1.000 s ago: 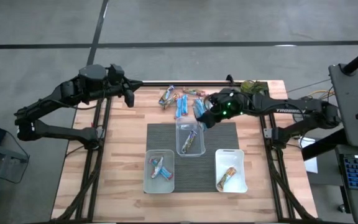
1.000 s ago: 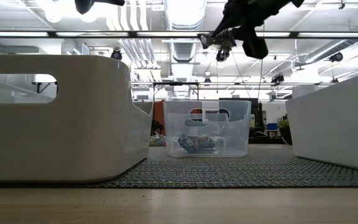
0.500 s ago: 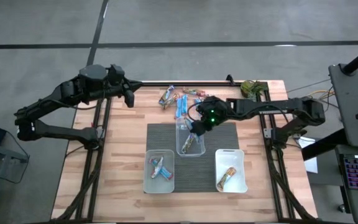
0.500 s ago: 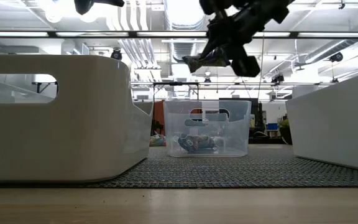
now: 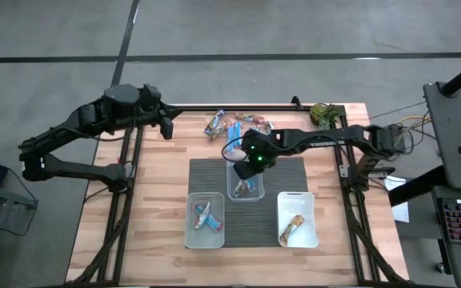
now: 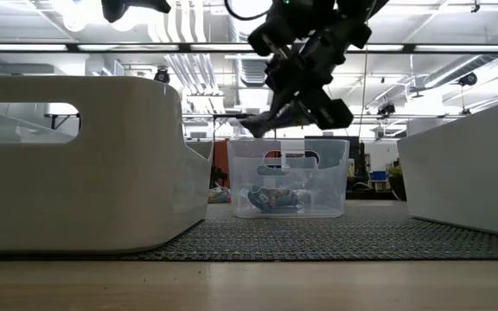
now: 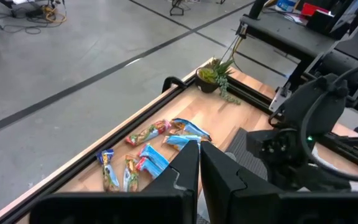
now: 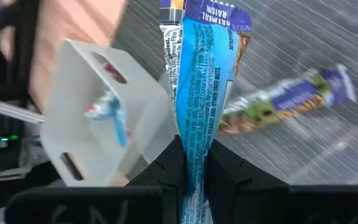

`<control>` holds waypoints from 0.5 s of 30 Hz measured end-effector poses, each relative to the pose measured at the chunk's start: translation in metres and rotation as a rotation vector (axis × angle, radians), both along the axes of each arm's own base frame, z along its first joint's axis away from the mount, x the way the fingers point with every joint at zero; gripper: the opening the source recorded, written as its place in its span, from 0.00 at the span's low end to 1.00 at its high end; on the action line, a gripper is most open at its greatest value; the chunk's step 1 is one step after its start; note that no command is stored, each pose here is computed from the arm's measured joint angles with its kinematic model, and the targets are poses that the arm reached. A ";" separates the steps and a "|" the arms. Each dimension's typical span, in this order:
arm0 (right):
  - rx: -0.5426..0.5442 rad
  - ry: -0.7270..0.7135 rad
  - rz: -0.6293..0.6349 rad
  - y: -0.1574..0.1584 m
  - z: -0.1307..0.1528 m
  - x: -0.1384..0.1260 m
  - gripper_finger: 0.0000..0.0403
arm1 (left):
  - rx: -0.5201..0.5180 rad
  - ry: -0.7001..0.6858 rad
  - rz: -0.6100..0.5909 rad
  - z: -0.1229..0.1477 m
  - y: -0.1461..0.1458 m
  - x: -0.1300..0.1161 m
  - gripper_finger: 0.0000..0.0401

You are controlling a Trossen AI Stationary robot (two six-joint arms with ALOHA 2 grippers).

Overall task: Pick and place Granola Bars by type
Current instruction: Put the blue granola bar into the transparent bin

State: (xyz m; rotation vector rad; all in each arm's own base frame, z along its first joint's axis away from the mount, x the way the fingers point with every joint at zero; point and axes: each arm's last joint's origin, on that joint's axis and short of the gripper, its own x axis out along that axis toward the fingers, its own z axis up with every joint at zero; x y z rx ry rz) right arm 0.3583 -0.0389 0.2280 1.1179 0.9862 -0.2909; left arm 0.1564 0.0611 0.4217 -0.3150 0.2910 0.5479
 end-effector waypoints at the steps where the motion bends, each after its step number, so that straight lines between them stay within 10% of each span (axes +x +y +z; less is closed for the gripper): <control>1: -0.002 0.013 0.000 0.000 -0.001 0.000 0.09 | 0.000 0.000 0.000 0.000 0.000 0.000 0.00; 15: -0.028 0.008 0.001 -0.001 0.000 0.000 0.09 | -0.005 0.009 0.000 -0.002 0.000 0.001 0.00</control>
